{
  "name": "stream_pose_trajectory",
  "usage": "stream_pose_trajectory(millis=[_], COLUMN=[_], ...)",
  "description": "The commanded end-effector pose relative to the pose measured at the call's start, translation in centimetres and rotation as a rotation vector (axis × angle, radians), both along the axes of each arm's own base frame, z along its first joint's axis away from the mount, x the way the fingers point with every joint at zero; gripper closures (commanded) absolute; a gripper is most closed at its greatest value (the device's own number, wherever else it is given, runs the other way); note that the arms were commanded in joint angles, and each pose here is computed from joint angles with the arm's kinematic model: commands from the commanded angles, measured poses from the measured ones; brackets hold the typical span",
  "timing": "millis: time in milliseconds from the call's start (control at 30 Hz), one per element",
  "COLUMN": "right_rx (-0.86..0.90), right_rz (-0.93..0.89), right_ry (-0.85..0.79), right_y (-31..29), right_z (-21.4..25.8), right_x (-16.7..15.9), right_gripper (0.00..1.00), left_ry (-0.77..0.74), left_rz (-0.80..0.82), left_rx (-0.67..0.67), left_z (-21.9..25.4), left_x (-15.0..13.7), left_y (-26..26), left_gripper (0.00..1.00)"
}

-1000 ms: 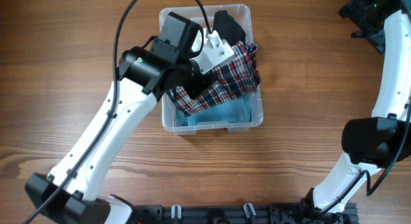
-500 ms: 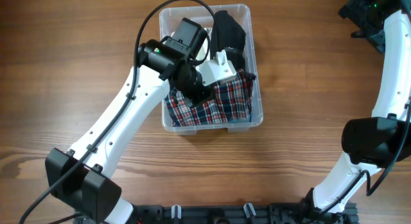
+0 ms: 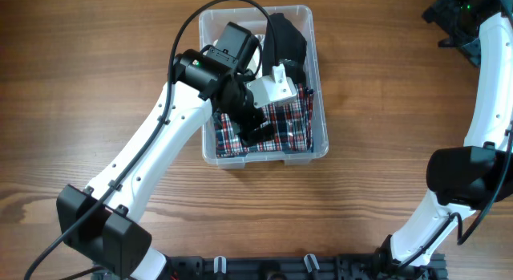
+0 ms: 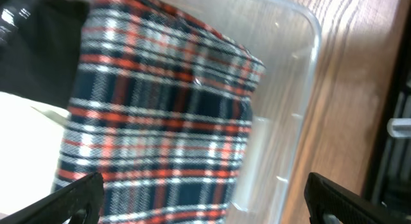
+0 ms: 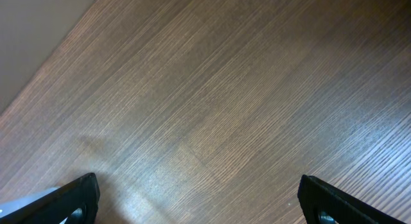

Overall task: Pack container
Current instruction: 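Lower the plaid cloth onto the denim and open the left gripper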

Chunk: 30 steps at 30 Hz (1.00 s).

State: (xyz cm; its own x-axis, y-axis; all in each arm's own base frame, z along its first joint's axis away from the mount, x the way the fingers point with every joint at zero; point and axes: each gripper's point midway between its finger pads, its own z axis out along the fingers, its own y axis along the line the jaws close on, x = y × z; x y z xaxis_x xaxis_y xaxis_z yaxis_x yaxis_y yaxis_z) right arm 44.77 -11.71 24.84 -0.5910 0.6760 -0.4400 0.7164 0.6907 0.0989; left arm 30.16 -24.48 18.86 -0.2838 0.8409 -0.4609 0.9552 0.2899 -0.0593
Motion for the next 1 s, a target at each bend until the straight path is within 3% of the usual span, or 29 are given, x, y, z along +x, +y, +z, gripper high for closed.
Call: stream_pose_trajectory(millis=[0, 100, 167, 300, 400, 533, 800, 967], right_rx=[0.002, 0.002, 0.002, 0.002, 0.002, 0.002, 0.002, 0.002], right_rz=[-0.001, -0.001, -0.001, -0.001, -0.001, -0.001, -0.001, -0.001], right_ry=[0.013, 0.014, 0.014, 0.014, 0.014, 0.013, 0.014, 0.013], right_y=[0.1, 0.1, 0.1, 0.1, 0.1, 0.1, 0.1, 0.1], right_z=[-0.6, -0.7, -0.7, -0.7, -0.7, -0.6, -0.7, -0.6], right_x=[0.2, 0.2, 0.2, 0.2, 0.2, 0.2, 0.2, 0.2], right_gripper=[0.00, 0.00, 0.00, 0.00, 0.00, 0.00, 0.00, 0.00], left_ry=[-0.072, -0.097, -0.039, 0.120, 0.208, 0.292, 0.379, 0.295], left_rz=[0.093, 0.350, 0.574, 0.800, 0.914, 0.995, 1.016, 1.024], left_rx=[-0.042, -0.119, -0.176, -0.176, -0.127, -0.041, 0.090, 0.006], left_z=[1.3, 2.6, 2.9, 1.0, -0.9, -5.5, -12.7, -9.0], left_x=[2.4, 5.8, 7.4, 7.1, 6.6, 7.1, 7.3, 8.9], left_y=[-0.7, -0.9, -0.6, -0.2, 0.3, 0.3, 0.2, 0.2], left_gripper=[0.00, 0.00, 0.26, 0.74, 0.87, 0.93, 0.95, 0.94])
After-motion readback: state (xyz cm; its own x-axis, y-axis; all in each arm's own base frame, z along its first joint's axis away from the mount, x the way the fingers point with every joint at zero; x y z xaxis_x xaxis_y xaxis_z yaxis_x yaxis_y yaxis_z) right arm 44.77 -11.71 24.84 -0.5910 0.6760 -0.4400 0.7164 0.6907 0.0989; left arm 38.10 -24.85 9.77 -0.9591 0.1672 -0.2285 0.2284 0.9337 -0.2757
